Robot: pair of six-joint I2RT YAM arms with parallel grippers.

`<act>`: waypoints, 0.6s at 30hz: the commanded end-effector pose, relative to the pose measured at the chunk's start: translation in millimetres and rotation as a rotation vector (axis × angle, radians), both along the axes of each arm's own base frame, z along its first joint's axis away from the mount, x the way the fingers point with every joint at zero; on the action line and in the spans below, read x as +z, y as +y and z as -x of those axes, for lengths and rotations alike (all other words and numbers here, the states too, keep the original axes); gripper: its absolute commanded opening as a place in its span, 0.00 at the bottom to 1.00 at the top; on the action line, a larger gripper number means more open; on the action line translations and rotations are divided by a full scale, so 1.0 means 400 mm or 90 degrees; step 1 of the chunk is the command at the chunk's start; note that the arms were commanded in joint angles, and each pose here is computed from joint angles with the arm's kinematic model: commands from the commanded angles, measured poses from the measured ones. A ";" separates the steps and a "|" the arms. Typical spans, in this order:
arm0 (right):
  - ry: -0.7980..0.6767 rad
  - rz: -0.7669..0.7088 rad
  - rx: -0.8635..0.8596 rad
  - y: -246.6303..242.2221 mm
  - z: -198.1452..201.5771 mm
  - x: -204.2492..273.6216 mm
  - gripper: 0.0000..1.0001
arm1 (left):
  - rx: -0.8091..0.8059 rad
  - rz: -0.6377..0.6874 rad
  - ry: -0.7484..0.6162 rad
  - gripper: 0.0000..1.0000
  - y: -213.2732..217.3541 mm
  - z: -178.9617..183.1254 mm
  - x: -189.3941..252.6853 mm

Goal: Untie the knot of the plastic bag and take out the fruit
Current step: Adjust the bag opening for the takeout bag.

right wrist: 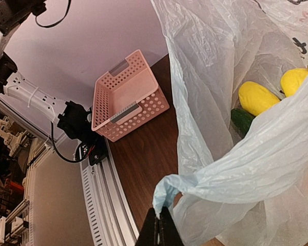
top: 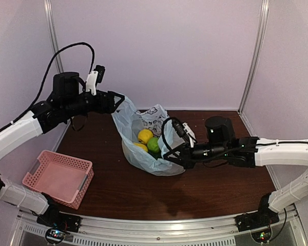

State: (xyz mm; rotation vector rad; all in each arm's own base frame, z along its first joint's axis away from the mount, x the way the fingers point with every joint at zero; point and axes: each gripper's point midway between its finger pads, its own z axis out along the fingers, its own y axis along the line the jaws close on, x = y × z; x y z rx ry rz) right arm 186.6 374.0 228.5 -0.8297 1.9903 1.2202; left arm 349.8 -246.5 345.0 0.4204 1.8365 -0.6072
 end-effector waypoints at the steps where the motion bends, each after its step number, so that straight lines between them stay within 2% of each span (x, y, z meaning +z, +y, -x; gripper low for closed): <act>1: -0.031 -0.037 -0.035 -0.010 -0.016 0.039 0.00 | 0.097 -0.010 -0.019 0.89 0.053 0.063 0.030; 6: -0.043 -0.055 -0.077 -0.039 -0.028 0.050 0.00 | 0.089 0.032 -0.051 0.91 0.056 0.141 0.094; 11: -0.053 -0.070 -0.115 -0.063 -0.042 0.061 0.00 | -0.043 0.056 -0.050 0.89 -0.029 0.187 0.130; 15: -0.062 -0.076 -0.143 -0.080 -0.053 0.071 0.00 | -0.153 0.020 -0.030 0.78 -0.163 0.205 0.095; 18: -0.062 -0.077 -0.160 -0.091 -0.060 0.073 0.00 | -0.233 -0.007 0.011 0.69 -0.283 0.216 0.027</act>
